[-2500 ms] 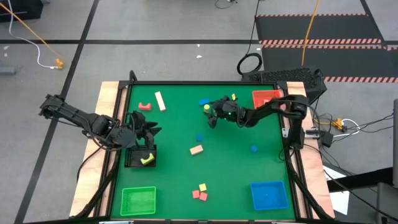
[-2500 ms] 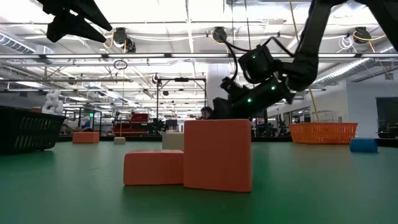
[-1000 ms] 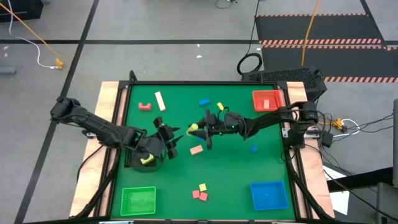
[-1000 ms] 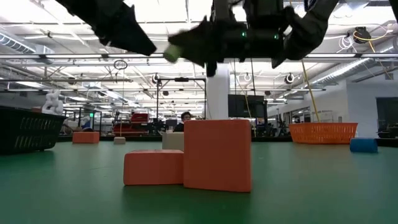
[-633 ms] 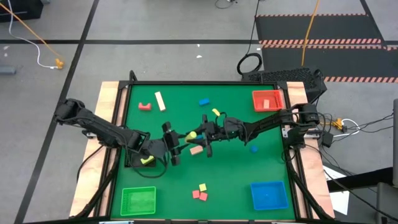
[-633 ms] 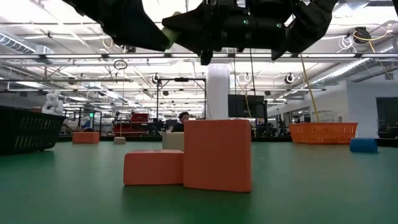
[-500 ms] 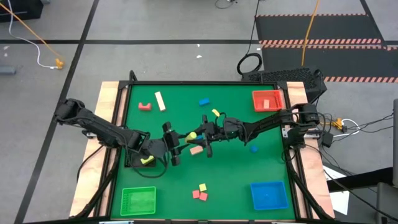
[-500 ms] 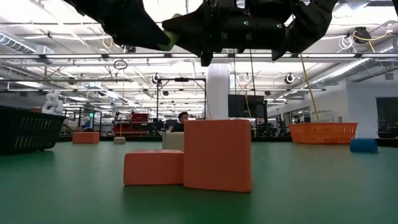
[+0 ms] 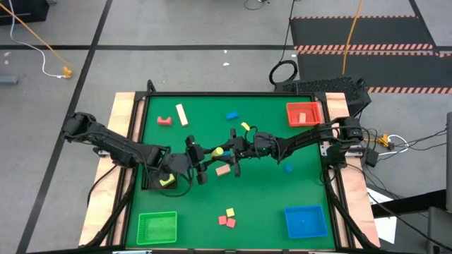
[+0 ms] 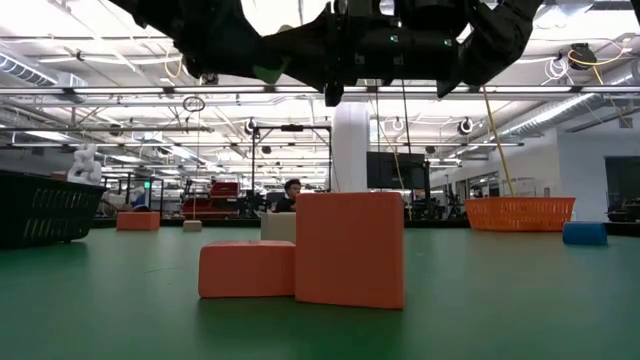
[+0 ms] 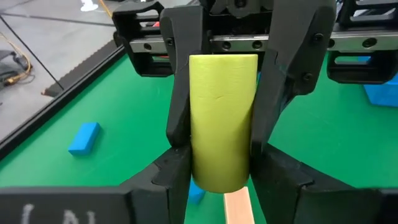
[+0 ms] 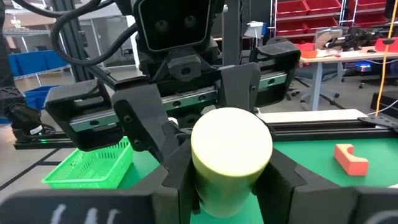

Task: Sort & place blocks by color
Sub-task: Put the top yellow wooden block into the black basket

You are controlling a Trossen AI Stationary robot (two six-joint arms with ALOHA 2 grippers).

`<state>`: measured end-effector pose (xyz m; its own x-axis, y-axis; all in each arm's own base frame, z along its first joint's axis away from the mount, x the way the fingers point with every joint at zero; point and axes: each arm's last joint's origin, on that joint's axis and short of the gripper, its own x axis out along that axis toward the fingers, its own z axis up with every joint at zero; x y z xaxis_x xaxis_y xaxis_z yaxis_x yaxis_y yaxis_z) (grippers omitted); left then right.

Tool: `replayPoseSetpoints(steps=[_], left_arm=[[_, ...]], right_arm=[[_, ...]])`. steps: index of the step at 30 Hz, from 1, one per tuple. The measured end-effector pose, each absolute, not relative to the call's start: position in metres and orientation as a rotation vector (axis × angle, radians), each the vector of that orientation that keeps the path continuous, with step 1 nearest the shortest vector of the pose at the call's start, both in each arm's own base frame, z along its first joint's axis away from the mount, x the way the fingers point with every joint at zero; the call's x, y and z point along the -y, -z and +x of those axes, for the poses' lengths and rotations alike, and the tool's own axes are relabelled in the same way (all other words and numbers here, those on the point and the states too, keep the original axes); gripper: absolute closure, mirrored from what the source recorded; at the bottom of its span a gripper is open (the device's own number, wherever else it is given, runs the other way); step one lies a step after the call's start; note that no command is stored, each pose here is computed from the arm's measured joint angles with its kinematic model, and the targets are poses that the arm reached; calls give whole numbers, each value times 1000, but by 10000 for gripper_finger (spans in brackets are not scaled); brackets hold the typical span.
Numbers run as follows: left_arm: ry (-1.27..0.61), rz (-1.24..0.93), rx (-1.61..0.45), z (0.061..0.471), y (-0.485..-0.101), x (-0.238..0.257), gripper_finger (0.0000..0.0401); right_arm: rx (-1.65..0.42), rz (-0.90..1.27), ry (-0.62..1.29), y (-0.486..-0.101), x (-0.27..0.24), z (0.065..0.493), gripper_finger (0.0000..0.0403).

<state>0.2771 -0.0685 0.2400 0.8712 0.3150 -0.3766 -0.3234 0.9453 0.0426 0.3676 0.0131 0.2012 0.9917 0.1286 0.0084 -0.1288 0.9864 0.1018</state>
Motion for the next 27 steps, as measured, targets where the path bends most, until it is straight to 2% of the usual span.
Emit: replayPoseSetpoints(steps=[2, 15, 22, 27], left_arm=[[-324, -28, -398, 277, -240, 67, 272], [-307, -66, -404, 277, -239, 68, 272], [-309, -127, -417, 276, -237, 68, 272], [-337, -167, -439, 275, -234, 67, 272]], right_arm=[[-2, 103, -129, -201, -13, 368, 296], [-14, 111, -131, -200, -13, 368, 287], [-46, 185, -101, -197, -4, 368, 125], [-130, 209, -58, -197, 9, 364, 51]])
